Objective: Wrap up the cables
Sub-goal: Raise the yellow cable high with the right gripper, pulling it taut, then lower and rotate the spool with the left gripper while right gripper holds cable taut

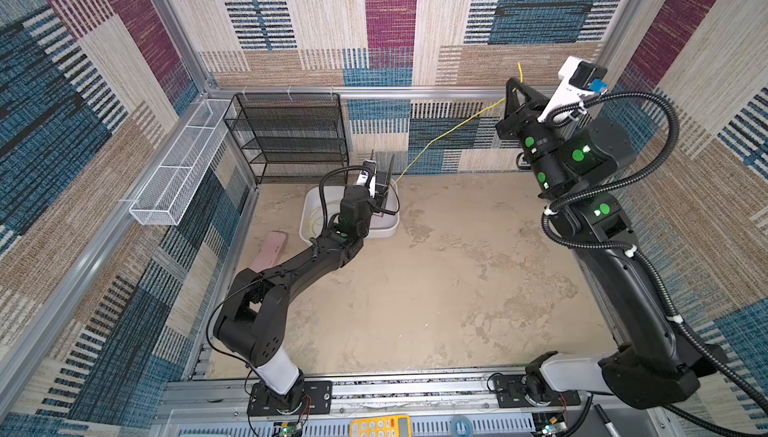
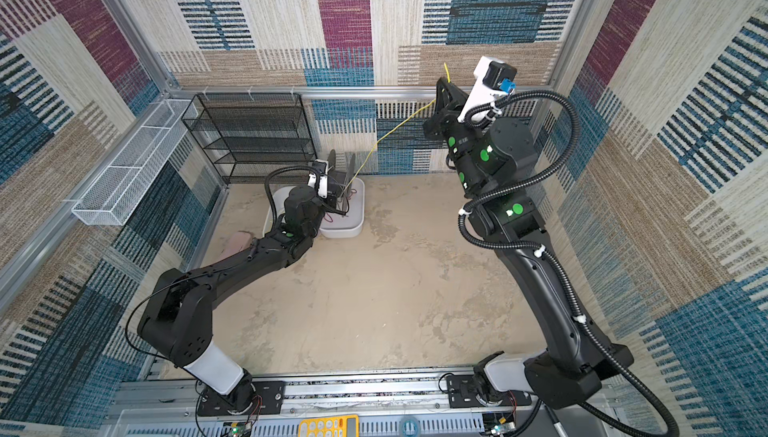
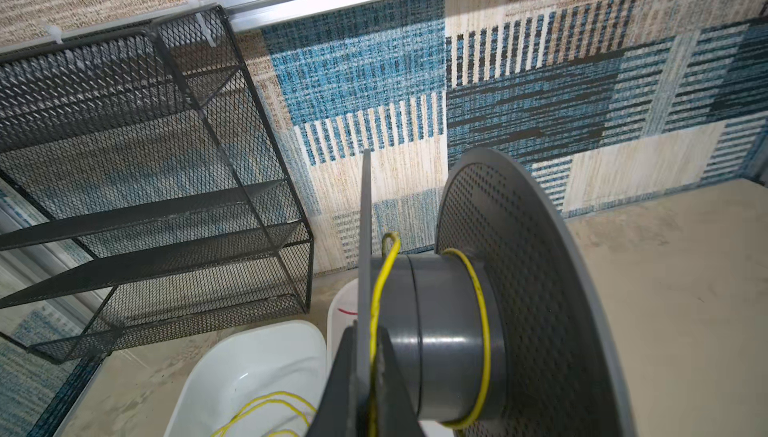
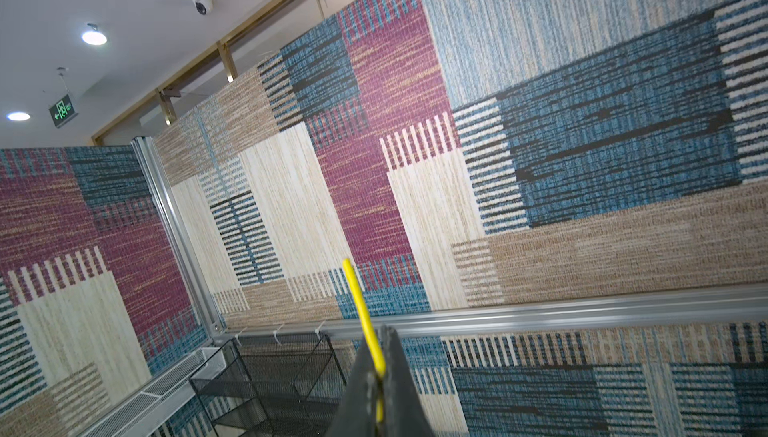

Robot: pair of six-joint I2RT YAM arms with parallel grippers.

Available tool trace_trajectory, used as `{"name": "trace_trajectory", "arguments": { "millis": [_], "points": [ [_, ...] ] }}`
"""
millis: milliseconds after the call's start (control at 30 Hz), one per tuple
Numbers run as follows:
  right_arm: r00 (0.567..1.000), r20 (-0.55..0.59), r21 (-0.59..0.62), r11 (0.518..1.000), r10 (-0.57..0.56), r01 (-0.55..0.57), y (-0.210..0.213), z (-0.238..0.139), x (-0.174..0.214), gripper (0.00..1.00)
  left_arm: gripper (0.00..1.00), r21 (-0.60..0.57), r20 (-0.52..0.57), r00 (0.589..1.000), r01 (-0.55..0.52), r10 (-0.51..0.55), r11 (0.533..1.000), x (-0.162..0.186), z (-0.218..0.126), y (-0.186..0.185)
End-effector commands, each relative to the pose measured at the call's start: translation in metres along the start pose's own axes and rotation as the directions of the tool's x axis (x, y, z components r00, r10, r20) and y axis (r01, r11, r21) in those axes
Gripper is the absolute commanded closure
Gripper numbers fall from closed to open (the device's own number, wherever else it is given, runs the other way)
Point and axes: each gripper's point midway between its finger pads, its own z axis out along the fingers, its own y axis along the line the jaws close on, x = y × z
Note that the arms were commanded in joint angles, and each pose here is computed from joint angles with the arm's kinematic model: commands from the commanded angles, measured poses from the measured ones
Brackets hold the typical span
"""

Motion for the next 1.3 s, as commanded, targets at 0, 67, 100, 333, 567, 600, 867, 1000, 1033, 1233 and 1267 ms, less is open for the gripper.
{"name": "trace_trajectory", "arguments": {
  "millis": [0, 67, 100, 333, 567, 600, 867, 1000, 1033, 1233, 1267],
  "points": [
    [0.999, 0.037, -0.021, 1.000, 0.012, -0.012, -0.010, 0.018, -0.015, 1.00, 1.00, 0.062, 0.045, 0.999, -0.021, 0.018, 0.998, -0.011, -0.013, -0.005],
    [0.999, 0.029, -0.008, 1.000, 0.018, -0.018, -0.027, 0.033, -0.013, 1.00, 1.00, 0.100, 0.036, 0.999, -0.035, 0.032, 0.994, -0.007, -0.024, -0.007],
    [0.999, 0.028, -0.003, 1.000, 0.023, -0.022, -0.036, 0.040, -0.014, 1.00, 1.00, 0.115, 0.030, 0.999, -0.041, 0.038, 0.993, -0.003, -0.030, -0.008],
    [0.993, -0.014, -0.036, 0.993, 0.116, -0.117, -0.101, 0.102, -0.008, 1.00, 1.00, 0.270, 0.002, 0.981, -0.185, 0.192, 0.945, 0.015, -0.093, -0.027],
    [0.971, -0.079, 0.004, 0.974, 0.224, -0.225, -0.160, 0.140, 0.046, 1.00, 1.00, 0.390, -0.019, 0.974, -0.200, 0.225, 0.899, 0.019, -0.164, -0.031],
    [0.968, -0.094, 0.010, 0.972, 0.235, -0.235, -0.165, 0.142, 0.057, 1.00, 1.00, 0.399, -0.023, 0.972, -0.204, 0.232, 0.894, 0.019, -0.172, -0.030],
    [0.927, -0.205, 0.118, 0.948, 0.315, -0.297, -0.210, 0.151, 0.148, 1.00, 1.00, 0.480, 0.001, 0.979, -0.179, 0.204, 0.859, -0.001, -0.236, -0.015],
    [0.906, -0.243, 0.162, 0.935, 0.347, -0.315, -0.227, 0.145, 0.187, 1.00, 1.00, 0.491, 0.037, 0.990, -0.139, 0.139, 0.860, -0.021, -0.266, 0.002],
    [0.900, -0.243, 0.170, 0.930, 0.361, -0.327, -0.230, 0.142, 0.194, 1.00, 1.00, 0.494, 0.047, 0.991, -0.131, 0.124, 0.859, -0.025, -0.273, 0.006],
    [0.843, -0.211, 0.231, 0.863, 0.495, -0.449, -0.251, 0.124, 0.230, 1.00, 1.00, 0.519, 0.068, 0.998, -0.041, 0.007, 0.854, -0.053, -0.306, 0.024],
    [0.820, -0.199, 0.233, 0.839, 0.536, -0.492, -0.255, 0.121, 0.234, 1.00, 1.00, 0.525, 0.069, 0.998, -0.030, -0.008, 0.850, -0.055, -0.309, 0.025]
  ]
}}
